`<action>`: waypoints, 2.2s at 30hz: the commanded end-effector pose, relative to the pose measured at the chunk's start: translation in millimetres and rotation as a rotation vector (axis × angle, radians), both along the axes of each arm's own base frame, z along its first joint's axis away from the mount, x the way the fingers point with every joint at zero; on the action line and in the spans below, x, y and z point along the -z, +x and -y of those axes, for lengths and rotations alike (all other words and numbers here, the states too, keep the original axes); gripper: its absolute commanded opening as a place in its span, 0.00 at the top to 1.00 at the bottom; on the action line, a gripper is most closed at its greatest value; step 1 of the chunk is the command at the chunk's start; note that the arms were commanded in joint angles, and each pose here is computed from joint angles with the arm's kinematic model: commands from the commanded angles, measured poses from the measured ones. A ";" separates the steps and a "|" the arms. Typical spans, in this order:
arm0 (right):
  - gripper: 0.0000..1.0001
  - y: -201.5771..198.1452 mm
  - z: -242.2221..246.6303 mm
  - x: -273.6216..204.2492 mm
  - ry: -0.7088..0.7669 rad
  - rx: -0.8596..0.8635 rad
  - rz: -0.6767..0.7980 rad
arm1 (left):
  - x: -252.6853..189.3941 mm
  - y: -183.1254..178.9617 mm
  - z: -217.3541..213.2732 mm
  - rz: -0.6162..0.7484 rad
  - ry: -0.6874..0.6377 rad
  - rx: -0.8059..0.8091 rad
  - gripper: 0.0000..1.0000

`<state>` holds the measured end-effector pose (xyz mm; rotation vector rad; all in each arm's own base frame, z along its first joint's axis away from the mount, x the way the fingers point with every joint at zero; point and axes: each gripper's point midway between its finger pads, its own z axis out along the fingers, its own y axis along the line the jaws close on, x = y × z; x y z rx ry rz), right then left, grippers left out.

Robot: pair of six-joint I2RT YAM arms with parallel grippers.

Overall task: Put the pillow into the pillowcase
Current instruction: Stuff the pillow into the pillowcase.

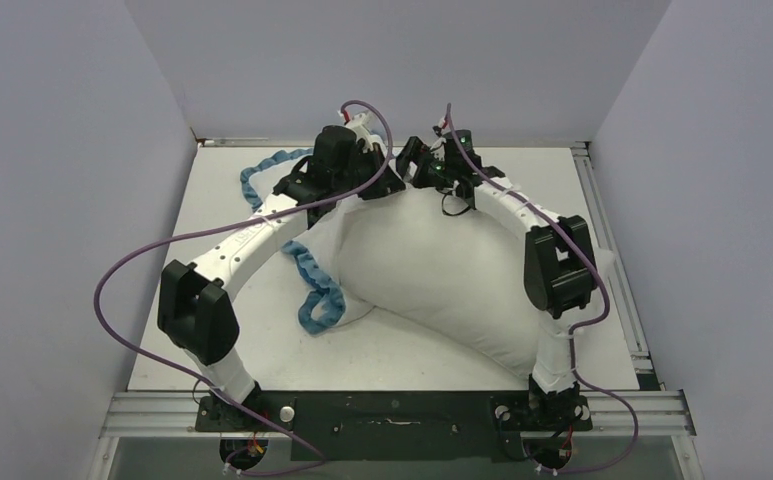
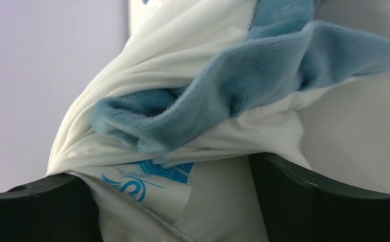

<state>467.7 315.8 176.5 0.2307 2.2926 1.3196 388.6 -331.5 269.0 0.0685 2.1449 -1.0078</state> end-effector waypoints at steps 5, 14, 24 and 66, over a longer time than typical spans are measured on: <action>0.10 -14.7 119.9 -35.9 -0.496 0.156 0.101 | -8.3 -4.9 20.0 -0.068 -0.132 0.077 1.00; 0.10 -31.2 147.0 -98.4 -0.540 0.144 0.234 | -11.4 5.6 31.1 -0.074 -0.180 0.098 1.00; 0.10 -91.5 123.1 -85.9 -0.559 -0.102 0.236 | -65.9 23.4 33.9 -0.031 -0.385 0.081 1.00; 0.91 -58.9 40.6 -40.8 -0.095 -0.103 0.115 | 49.3 -27.8 -63.4 0.014 0.399 -0.009 0.22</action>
